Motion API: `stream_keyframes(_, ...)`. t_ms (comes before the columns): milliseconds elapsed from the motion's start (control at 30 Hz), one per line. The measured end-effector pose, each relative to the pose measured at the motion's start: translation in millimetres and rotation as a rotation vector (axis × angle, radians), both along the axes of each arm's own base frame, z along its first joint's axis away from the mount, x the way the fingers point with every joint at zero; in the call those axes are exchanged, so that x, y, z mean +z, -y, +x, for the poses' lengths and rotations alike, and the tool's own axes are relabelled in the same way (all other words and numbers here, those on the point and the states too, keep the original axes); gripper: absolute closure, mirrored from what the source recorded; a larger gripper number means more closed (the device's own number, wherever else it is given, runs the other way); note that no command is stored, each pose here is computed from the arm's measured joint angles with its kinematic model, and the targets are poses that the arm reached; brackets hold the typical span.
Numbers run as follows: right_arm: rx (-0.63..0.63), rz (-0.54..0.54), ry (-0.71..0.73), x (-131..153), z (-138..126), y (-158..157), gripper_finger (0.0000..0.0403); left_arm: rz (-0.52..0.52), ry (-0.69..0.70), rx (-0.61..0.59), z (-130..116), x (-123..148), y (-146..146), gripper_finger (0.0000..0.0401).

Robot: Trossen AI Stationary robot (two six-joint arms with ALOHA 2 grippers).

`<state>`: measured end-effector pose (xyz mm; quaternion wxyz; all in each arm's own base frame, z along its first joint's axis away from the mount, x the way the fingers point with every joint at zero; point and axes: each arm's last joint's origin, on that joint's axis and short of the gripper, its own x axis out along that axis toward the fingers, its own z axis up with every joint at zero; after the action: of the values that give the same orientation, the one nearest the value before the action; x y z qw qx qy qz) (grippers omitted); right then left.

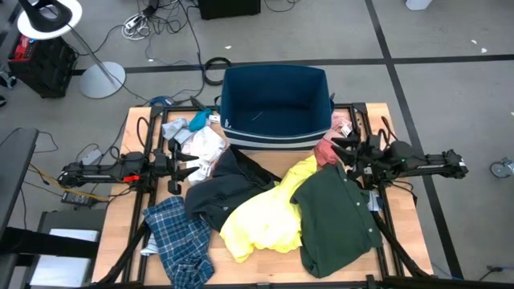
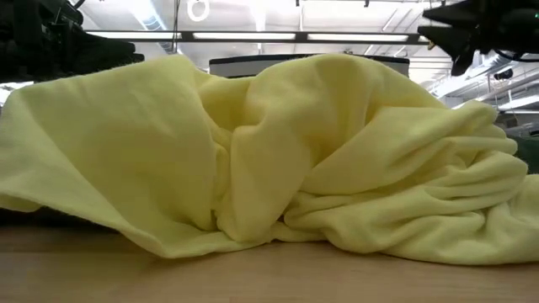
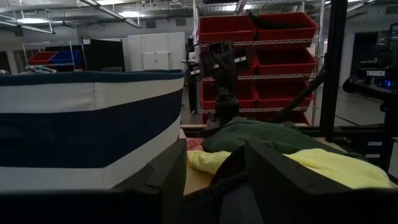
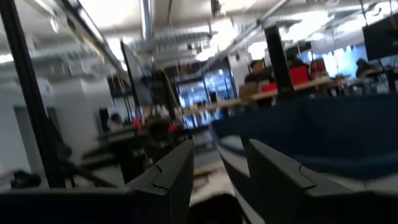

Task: Sort clothes
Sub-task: Put the green shirt into the blue bin

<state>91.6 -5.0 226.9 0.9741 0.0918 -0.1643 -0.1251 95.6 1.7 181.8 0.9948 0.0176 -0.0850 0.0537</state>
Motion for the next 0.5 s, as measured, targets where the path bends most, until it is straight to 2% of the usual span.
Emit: stream_keyframes(500, -0.009, 0.0, -0.228, -21, 4, 0, 0.025, 0.0, 0.0, 0.0, 0, 0, 0, 0.0233)
